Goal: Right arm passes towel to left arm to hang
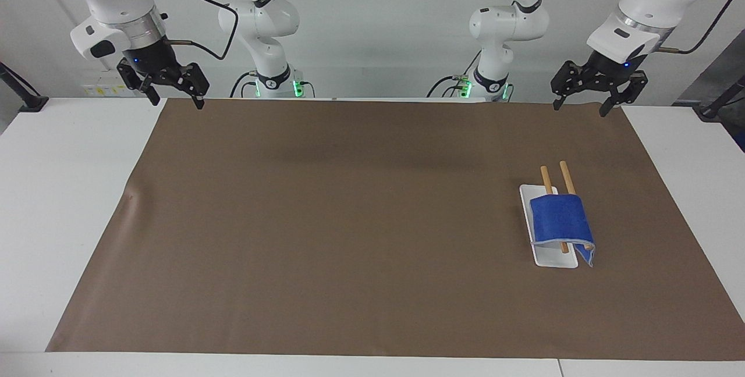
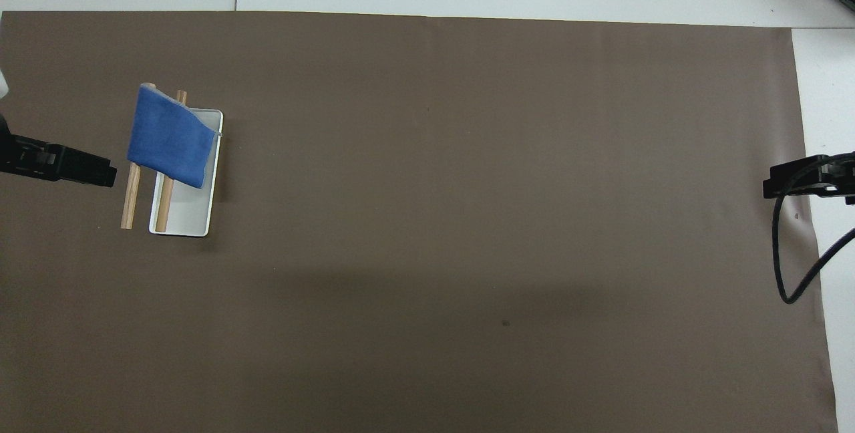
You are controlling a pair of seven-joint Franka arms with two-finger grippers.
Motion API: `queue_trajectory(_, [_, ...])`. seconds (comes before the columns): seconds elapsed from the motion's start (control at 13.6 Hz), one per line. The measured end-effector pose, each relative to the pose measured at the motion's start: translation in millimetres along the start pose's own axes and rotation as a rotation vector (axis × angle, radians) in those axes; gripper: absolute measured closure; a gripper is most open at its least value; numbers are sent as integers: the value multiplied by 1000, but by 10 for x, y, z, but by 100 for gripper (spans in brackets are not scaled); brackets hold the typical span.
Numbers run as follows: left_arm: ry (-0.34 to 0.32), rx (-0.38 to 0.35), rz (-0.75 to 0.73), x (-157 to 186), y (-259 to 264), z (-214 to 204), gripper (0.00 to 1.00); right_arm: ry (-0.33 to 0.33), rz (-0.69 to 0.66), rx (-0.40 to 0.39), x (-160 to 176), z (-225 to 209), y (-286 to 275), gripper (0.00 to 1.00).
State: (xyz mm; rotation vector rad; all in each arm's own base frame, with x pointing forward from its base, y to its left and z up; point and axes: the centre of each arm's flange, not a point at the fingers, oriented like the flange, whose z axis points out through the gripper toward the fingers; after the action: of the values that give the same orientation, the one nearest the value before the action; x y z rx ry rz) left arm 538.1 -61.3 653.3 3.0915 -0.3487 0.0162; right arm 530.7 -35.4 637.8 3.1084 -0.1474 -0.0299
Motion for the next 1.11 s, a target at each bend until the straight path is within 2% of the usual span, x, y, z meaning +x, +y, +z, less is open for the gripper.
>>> queue_trajectory(0.37, [-13,16,-67,-20,-15,-9,0,0,0,0,0,0,0,0])
queue_trajectory(1.11, [-17,21,-80,-24,-49,7,0,0,0,0,0,0,0,0])
